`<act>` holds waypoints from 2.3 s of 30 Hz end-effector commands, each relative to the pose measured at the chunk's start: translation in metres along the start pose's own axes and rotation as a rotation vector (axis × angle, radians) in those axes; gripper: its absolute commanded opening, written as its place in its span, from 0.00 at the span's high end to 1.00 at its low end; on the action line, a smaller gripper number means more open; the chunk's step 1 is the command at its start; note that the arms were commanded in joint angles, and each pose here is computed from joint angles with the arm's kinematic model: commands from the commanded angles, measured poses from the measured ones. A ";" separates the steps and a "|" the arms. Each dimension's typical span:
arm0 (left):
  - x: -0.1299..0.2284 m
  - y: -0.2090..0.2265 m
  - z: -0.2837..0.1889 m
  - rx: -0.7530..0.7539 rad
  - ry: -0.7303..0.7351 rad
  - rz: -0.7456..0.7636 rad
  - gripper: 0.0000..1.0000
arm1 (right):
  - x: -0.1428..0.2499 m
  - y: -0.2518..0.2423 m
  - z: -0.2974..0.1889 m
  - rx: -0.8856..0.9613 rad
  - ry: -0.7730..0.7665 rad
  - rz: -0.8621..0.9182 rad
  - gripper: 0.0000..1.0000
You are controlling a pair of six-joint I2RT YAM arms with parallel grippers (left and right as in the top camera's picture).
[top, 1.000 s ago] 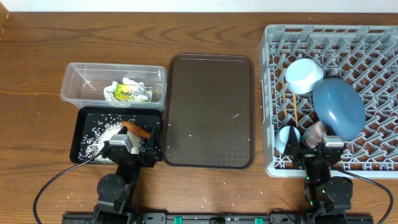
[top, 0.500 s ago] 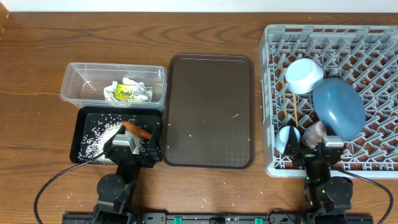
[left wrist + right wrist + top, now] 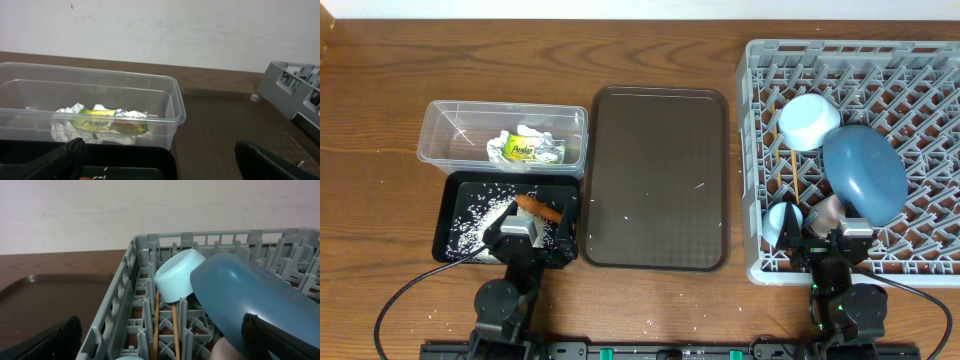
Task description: Sort waste into correct bins and load items into the dishwasher rack
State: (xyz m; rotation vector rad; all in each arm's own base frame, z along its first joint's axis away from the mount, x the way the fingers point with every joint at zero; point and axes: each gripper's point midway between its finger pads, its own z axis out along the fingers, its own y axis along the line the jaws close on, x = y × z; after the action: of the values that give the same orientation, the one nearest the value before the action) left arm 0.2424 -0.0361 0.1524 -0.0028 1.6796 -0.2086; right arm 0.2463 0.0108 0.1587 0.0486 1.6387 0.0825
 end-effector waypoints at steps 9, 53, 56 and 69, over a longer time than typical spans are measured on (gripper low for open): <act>0.016 0.008 0.000 -0.039 0.049 0.019 0.04 | 0.000 -0.003 0.000 0.015 -0.003 0.013 0.01; 0.015 0.008 0.000 -0.039 0.048 0.019 0.04 | 0.000 -0.003 0.000 0.015 -0.003 0.013 0.01; 0.016 0.008 0.000 -0.039 0.049 0.019 0.04 | 0.000 -0.003 0.000 0.015 -0.003 0.013 0.01; 0.016 0.008 0.000 -0.039 0.049 0.019 0.04 | 0.000 -0.003 0.000 0.015 -0.003 0.013 0.01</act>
State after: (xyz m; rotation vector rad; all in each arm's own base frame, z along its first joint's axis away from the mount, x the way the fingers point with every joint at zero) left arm 0.2424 -0.0361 0.1525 -0.0019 1.6796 -0.2084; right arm 0.2463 0.0108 0.1587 0.0486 1.6390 0.0825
